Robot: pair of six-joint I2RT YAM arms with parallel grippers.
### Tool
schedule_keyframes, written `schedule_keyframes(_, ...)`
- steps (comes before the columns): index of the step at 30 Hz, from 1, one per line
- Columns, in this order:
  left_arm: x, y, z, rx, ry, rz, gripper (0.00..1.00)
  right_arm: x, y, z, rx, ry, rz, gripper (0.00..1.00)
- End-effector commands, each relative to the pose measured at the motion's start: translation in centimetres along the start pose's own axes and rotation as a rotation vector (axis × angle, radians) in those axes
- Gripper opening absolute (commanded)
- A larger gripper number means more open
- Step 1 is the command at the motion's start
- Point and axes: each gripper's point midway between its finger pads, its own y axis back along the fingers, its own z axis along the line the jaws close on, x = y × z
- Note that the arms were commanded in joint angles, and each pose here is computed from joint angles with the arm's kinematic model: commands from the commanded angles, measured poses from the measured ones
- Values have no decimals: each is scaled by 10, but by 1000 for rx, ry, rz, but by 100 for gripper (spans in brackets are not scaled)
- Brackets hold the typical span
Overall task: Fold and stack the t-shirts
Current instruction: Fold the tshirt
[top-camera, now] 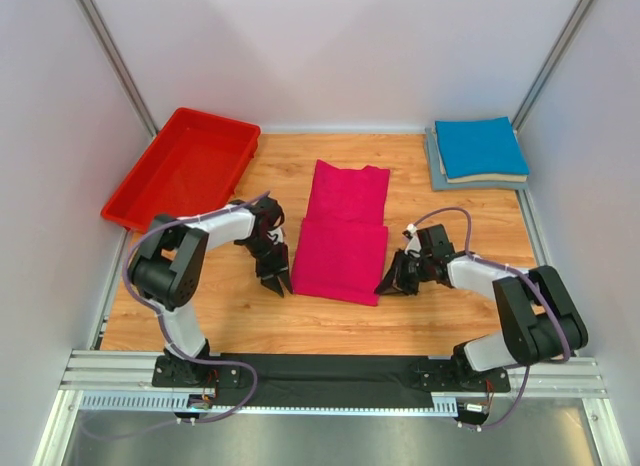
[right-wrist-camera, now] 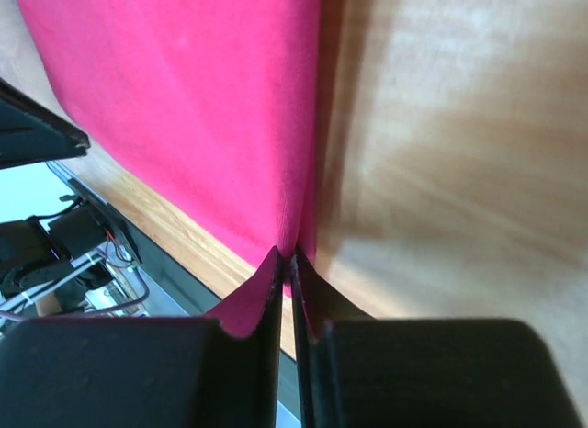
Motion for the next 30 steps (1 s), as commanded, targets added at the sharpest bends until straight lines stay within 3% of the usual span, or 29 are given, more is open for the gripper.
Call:
schedule_keyframes(1,13,27,-23,121,-52,-49,38,13,13,-6,49,44,19,8)
schedule_keyframes(5,17,40,-26,138,-107,-82,50,21,25,9,3,7,12,34)
schedule_keyframes(9,17,40,-30,175,-165,-92,53,21,27,19,-46,-37,-49,46)
schedule_keyframes(14,7,25,-29,198,-204,-62,54,27,14,0,-21,-80,-91,48)
schedule_keyframes(21,-4,9,-16,280,-141,-2,52,26,1,-2,5,-107,-81,50)
schedule_keyframes(30,-10,-7,-13,280,-117,22,49,34,-8,-16,83,-105,-84,40)
